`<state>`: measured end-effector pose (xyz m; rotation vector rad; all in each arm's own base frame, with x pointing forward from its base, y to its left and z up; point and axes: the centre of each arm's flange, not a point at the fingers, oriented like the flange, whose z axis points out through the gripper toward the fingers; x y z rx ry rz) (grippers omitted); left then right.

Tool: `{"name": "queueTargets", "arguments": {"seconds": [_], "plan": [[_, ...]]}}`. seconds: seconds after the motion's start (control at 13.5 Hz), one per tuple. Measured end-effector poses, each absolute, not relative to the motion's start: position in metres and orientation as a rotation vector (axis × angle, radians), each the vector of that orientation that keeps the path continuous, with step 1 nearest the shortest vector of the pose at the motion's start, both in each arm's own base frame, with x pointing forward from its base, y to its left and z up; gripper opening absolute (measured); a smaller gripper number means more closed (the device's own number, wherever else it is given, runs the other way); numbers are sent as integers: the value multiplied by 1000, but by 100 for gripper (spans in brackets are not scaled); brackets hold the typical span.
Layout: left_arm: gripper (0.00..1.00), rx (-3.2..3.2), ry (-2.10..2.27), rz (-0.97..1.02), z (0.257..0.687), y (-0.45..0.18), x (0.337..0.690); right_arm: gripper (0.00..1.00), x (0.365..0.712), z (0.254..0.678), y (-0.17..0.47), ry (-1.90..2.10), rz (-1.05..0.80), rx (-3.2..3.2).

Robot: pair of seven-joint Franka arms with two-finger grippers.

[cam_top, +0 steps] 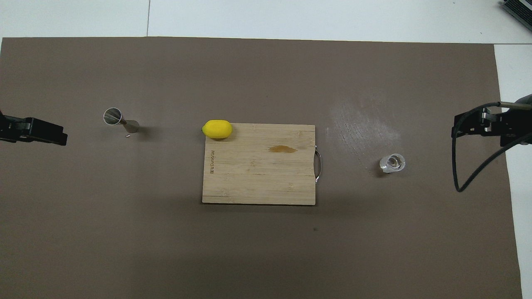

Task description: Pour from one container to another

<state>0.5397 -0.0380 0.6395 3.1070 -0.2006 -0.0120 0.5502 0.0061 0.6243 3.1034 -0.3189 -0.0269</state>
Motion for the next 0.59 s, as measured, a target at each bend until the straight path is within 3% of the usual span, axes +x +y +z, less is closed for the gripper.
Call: {"name": "queueTargets", "arguments": {"seconds": [0.59], "plan": [[100, 3105, -229, 12, 639, -48, 541, 100, 550, 623, 5, -392, -29, 3094]]}}
